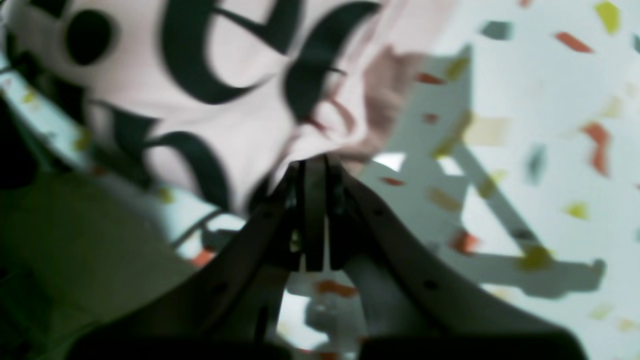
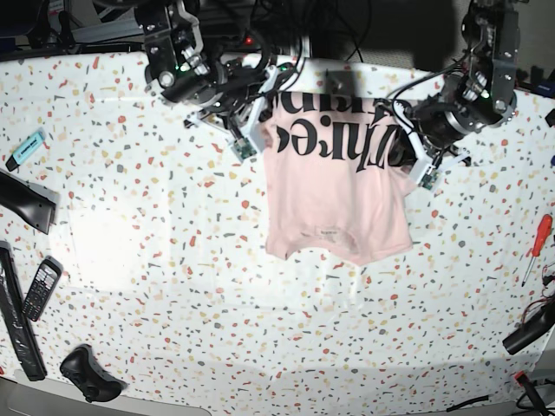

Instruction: Fold the T-shirt properly

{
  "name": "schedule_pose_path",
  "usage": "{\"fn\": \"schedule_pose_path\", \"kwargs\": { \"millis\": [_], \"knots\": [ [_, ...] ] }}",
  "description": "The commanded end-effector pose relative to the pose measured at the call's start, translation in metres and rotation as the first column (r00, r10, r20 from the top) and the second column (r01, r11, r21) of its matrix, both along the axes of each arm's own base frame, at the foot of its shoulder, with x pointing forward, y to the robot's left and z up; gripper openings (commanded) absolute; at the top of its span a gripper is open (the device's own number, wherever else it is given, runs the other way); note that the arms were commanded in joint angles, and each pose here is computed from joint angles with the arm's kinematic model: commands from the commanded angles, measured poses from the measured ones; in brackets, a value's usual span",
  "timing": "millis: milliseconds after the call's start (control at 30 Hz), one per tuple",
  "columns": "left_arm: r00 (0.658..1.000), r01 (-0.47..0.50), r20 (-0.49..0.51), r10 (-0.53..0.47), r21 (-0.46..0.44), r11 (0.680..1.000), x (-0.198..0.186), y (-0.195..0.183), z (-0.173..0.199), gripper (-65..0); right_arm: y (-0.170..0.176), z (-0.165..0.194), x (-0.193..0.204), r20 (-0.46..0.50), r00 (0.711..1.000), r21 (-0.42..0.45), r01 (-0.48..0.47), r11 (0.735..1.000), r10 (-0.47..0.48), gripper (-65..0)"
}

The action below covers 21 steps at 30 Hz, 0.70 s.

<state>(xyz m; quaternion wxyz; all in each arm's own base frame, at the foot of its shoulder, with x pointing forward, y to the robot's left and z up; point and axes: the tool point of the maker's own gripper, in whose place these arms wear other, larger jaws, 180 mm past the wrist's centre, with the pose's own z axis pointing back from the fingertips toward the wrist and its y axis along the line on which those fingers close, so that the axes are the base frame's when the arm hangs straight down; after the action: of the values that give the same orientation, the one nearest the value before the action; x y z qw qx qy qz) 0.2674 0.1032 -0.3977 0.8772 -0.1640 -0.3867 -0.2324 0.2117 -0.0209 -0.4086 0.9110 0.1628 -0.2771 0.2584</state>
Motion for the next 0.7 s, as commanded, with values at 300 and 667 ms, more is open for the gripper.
{"fn": "schedule_pose_path", "kwargs": {
  "millis": [300, 667],
  "knots": [
    [0.98, -0.142, 0.147, 0.134, 0.043, 0.989, -0.002, 0.045, 0.056, -65.0, -0.08, 0.038, 0.021, 0.122, 0.963, -0.029, 0.246, 0.969, -0.241, -65.0],
    [0.968, -0.234, -0.061, 0.244, 0.134, 0.963, -0.105, 0.09, 0.046, -65.0, -0.116, 0.045, -0.095, -0.091, 0.927, -0.052, 0.36, 0.932, -0.363, -65.0]
  ]
}}
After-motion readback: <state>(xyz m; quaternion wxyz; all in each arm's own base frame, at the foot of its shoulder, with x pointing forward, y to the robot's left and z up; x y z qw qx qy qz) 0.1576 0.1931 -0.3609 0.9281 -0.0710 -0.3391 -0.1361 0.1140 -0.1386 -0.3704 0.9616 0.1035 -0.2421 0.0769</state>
